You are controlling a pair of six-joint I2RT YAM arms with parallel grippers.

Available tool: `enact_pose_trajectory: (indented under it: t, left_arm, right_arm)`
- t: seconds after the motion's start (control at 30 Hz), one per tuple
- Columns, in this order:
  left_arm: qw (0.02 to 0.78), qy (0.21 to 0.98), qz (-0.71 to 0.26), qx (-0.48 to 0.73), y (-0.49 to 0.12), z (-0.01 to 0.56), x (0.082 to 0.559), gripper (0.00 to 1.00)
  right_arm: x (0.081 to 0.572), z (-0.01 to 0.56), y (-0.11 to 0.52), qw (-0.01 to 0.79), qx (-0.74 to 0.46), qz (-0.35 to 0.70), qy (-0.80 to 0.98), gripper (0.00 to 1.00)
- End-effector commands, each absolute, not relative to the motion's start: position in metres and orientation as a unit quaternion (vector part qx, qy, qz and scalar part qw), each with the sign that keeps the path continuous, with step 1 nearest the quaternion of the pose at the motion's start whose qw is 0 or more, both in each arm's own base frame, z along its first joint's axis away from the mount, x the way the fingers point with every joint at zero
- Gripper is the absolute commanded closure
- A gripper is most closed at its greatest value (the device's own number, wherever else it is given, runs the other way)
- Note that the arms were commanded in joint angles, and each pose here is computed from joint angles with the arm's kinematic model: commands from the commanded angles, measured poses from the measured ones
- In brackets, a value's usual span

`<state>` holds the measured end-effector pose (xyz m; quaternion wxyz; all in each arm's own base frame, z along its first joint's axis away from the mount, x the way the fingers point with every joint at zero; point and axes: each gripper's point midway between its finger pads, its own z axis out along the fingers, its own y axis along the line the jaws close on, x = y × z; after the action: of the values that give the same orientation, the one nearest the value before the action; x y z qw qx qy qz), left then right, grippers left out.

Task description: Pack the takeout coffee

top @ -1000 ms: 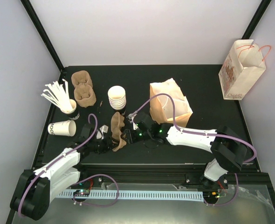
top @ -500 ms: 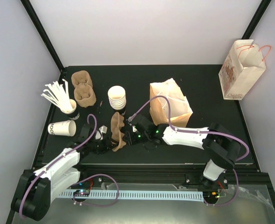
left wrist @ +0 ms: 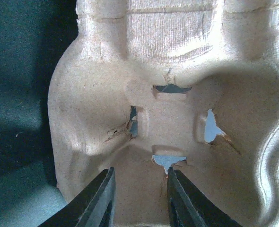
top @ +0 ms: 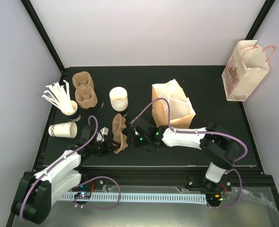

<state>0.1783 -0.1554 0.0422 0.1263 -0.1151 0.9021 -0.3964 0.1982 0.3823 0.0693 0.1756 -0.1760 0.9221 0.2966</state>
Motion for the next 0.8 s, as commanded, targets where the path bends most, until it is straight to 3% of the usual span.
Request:
enact_pose_trajectory:
  t: [0.0,0.77]
  left_arm:
    - [0.148,0.896,-0.405,-0.101,-0.157,0.057,0.187,0.67]
    - [0.222,0.874,-0.427,-0.059,-0.157,0.101,0.189,0.60]
  right_arm:
    - [0.199,0.071,0.399,0.162,-0.197,0.315,0.914,0.53]
    - [0.193,0.080,0.410,0.153,-0.210,0.346,0.902,0.52]
